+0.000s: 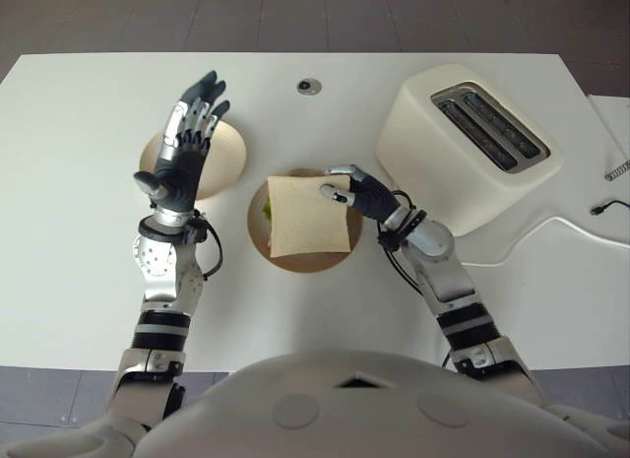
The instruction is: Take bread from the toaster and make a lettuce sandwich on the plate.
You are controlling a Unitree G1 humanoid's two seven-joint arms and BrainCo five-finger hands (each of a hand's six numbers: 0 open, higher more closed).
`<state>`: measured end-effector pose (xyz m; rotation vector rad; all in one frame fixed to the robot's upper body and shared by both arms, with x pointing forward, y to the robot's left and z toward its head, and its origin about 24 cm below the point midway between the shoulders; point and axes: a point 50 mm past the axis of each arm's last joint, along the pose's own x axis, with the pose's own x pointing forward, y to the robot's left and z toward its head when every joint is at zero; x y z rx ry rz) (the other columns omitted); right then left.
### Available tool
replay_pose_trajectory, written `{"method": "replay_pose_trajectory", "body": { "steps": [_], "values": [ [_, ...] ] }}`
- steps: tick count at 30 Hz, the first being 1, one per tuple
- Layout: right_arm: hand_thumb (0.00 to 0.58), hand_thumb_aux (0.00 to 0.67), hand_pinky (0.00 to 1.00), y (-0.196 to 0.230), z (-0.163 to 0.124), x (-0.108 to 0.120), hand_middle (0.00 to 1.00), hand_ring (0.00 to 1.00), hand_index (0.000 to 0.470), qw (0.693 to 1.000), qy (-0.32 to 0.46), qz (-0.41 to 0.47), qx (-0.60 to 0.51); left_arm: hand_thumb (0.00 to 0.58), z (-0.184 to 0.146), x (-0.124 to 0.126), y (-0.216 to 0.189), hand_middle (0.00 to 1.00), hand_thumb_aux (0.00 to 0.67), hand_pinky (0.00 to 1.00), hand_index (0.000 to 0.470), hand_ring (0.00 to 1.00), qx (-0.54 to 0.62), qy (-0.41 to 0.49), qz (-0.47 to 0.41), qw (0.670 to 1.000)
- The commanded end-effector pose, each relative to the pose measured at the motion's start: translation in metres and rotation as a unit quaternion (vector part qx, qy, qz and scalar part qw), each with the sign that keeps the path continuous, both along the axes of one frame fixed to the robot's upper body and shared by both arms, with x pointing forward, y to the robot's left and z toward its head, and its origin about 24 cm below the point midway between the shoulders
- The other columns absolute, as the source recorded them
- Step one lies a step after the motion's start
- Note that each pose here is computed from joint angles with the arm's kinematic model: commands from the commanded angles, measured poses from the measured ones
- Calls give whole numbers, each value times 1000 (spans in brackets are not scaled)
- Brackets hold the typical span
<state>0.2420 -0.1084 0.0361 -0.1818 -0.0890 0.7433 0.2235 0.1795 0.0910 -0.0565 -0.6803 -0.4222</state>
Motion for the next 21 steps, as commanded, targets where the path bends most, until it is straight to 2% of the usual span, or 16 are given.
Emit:
{"method": "replay_pose_trajectory", "body": {
  "steps": [1, 4, 7, 12, 17, 21],
  "values": [
    [580, 670, 1000, -4, -16, 7, 1000, 1000, 470, 998, -8, -39, -50, 0, -6, -16, -19, 0, 0, 0, 0, 0, 44, -11, -81, 996],
    [580, 670, 1000, -5, -27, 9, 1000, 1000, 470, 995, -16, -57, -82, 0, -19, -34, -35, 0, 0, 0, 0, 0, 130, -15, -166, 977],
    [580, 670, 1000, -7, -27, 11, 1000, 1000, 470, 996, -8, -64, -61, 0, -28, -43, -41, 0, 0, 0, 0, 0, 162, -12, -204, 965],
    [580, 670, 1000, -12, -24, 14, 1000, 1000, 470, 996, 1, -66, -58, 0, -35, -44, -46, 0, 0, 0, 0, 0, 190, -5, -213, 959],
    [580, 670, 1000, -10, -25, 10, 1000, 1000, 470, 996, 4, -53, -69, 0, -81, -37, -47, 0, 0, 0, 0, 0, 365, 57, -202, 907],
    [580, 670, 1000, -10, -16, 6, 1000, 1000, 470, 997, -14, -38, -67, 0, -95, -32, -50, 0, 0, 0, 0, 0, 400, 68, -185, 895]
  ]
}}
